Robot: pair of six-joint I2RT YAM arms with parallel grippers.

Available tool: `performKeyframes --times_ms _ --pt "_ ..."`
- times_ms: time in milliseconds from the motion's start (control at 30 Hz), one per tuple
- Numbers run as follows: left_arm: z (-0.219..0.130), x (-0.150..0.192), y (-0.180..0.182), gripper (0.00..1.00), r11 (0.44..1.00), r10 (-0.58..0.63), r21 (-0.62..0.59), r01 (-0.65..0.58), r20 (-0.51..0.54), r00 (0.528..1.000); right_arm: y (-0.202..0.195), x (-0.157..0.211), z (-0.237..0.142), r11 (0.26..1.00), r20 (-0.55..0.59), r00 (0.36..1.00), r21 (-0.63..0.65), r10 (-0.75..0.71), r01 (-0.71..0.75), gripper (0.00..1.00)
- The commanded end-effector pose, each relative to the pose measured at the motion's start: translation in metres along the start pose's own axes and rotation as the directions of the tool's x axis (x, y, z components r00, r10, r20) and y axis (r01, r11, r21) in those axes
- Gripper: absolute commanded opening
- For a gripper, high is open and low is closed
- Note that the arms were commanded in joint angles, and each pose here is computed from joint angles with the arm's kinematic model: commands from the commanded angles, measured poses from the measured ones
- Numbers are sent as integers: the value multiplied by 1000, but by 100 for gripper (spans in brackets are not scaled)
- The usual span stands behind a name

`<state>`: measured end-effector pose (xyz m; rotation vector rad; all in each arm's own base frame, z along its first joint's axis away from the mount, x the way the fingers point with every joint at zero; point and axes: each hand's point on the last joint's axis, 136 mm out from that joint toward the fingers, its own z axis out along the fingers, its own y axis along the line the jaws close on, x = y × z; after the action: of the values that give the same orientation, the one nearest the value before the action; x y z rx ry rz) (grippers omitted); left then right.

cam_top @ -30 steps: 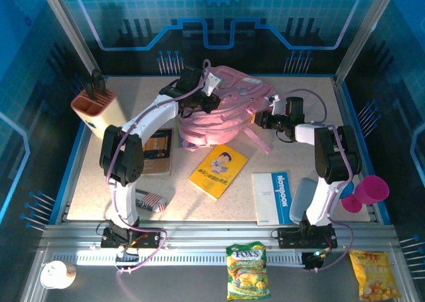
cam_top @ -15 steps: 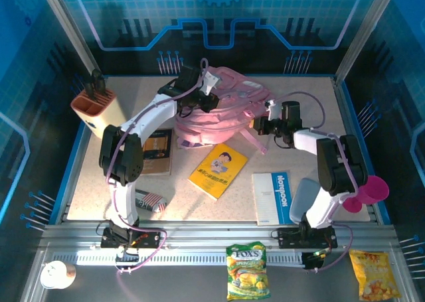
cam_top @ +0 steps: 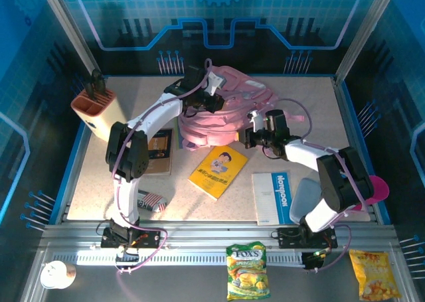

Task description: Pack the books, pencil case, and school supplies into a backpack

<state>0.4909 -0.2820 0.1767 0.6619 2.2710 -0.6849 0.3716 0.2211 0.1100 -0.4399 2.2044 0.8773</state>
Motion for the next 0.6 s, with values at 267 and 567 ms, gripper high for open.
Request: performKeyframes --times_ms 267,567 --pt "12 -32 -14 0 999 -25 24 22 96 995 79 20 34 986 -75 988 -114 -134 125 5" --pt "12 -37 -21 0 999 -49 20 47 106 993 37 -13 -25 979 119 972 -4 204 -205 45"
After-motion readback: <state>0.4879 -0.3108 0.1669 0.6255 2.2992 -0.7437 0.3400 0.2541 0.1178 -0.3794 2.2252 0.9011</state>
